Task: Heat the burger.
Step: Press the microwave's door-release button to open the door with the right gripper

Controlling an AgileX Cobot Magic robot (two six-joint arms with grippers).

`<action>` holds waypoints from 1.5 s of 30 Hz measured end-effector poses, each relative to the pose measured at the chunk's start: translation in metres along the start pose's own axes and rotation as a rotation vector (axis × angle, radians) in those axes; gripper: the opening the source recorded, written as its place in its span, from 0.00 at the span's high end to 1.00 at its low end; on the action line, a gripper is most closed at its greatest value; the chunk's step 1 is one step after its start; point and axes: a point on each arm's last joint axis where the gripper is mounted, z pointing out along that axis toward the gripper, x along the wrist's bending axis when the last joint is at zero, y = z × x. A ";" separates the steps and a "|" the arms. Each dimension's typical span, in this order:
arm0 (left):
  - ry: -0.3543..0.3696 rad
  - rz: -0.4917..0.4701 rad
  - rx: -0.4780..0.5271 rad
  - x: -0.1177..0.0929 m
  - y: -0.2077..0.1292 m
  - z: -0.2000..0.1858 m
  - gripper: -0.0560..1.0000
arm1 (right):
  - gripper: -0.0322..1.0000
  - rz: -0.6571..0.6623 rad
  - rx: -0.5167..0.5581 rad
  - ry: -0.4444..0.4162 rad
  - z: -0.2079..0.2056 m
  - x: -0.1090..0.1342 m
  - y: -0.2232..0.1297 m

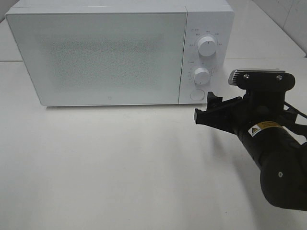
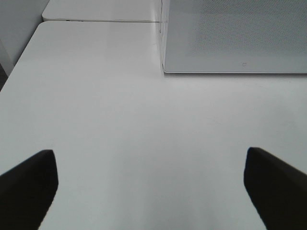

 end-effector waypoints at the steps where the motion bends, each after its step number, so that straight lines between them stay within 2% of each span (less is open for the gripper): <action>1: 0.000 0.000 0.000 0.000 0.000 0.000 0.03 | 0.24 0.000 -0.002 0.001 0.000 0.001 0.000; 5: 0.000 0.000 0.000 0.000 0.000 0.000 0.03 | 0.24 0.031 -0.006 0.002 0.001 0.002 0.001; 8: 0.000 0.000 0.000 0.000 0.000 0.000 0.03 | 0.24 0.103 -0.006 0.002 0.001 0.002 0.001; 10: 0.000 0.000 0.000 0.000 0.000 0.000 0.03 | 0.25 0.197 -0.006 0.003 0.001 0.002 0.001; 12: 0.000 0.000 0.000 0.000 0.000 0.000 0.03 | 0.25 0.225 -0.006 0.003 0.001 0.002 0.001; 13: 0.000 0.000 0.000 0.000 0.000 0.000 0.03 | 0.25 0.295 -0.006 0.003 0.001 0.002 0.001; 16: 0.000 0.000 0.000 0.000 0.000 0.000 0.03 | 0.26 0.359 -0.006 0.003 0.001 0.002 0.001; 18: 0.000 0.000 0.000 0.000 0.000 0.000 0.03 | 0.27 0.460 -0.006 0.003 0.001 0.002 0.001; 20: 0.000 0.000 0.000 0.000 0.000 0.000 0.03 | 0.27 0.494 -0.006 0.003 0.001 0.002 0.001; 21: 0.000 0.000 0.000 0.000 0.000 0.000 0.03 | 0.28 0.563 -0.005 0.004 0.001 0.002 0.001; 25: 0.000 0.000 0.000 0.000 0.000 0.000 0.03 | 0.30 0.650 -0.005 0.005 0.001 0.002 0.001; 30: 0.000 0.000 0.000 0.000 0.000 0.000 0.03 | 0.36 0.849 0.028 -0.004 0.001 0.003 -0.002; 31: 0.000 0.000 0.000 0.000 0.000 0.000 0.03 | 0.36 0.849 0.028 -0.004 0.001 0.003 -0.002; 32: 0.000 0.000 0.000 0.000 0.000 0.000 0.03 | 0.39 0.920 0.034 -0.007 0.001 0.003 -0.002; 34: 0.000 0.000 0.000 0.000 0.000 0.000 0.03 | 0.41 0.949 0.038 -0.009 0.001 0.003 -0.003; 35: 0.000 0.000 0.000 0.000 0.000 0.000 0.03 | 0.44 1.020 0.047 -0.015 0.001 0.003 -0.003; 37: 0.000 0.000 0.000 0.000 0.000 0.000 0.03 | 0.46 1.048 0.047 -0.015 0.001 0.003 -0.003; 39: 0.000 0.000 0.000 0.000 0.000 0.000 0.03 | 0.52 1.152 0.055 -0.022 0.001 0.003 -0.004; 40: 0.000 0.000 0.000 0.000 0.000 0.000 0.03 | 0.52 1.152 0.055 -0.022 0.001 0.003 -0.004; 41: 0.000 0.000 0.000 0.000 0.000 0.000 0.03 | 0.58 1.213 0.070 -0.032 0.001 0.003 -0.006; 43: 0.000 0.000 0.000 0.000 0.000 0.000 0.03 | 0.61 1.245 0.078 -0.037 0.001 0.003 -0.006; 44: 0.000 0.000 0.000 0.000 0.000 0.000 0.03 | 0.67 1.301 0.091 -0.047 0.001 0.003 -0.008; 45: 0.000 0.000 0.000 0.000 0.000 0.000 0.03 | 0.67 1.301 0.091 -0.047 0.001 0.003 -0.008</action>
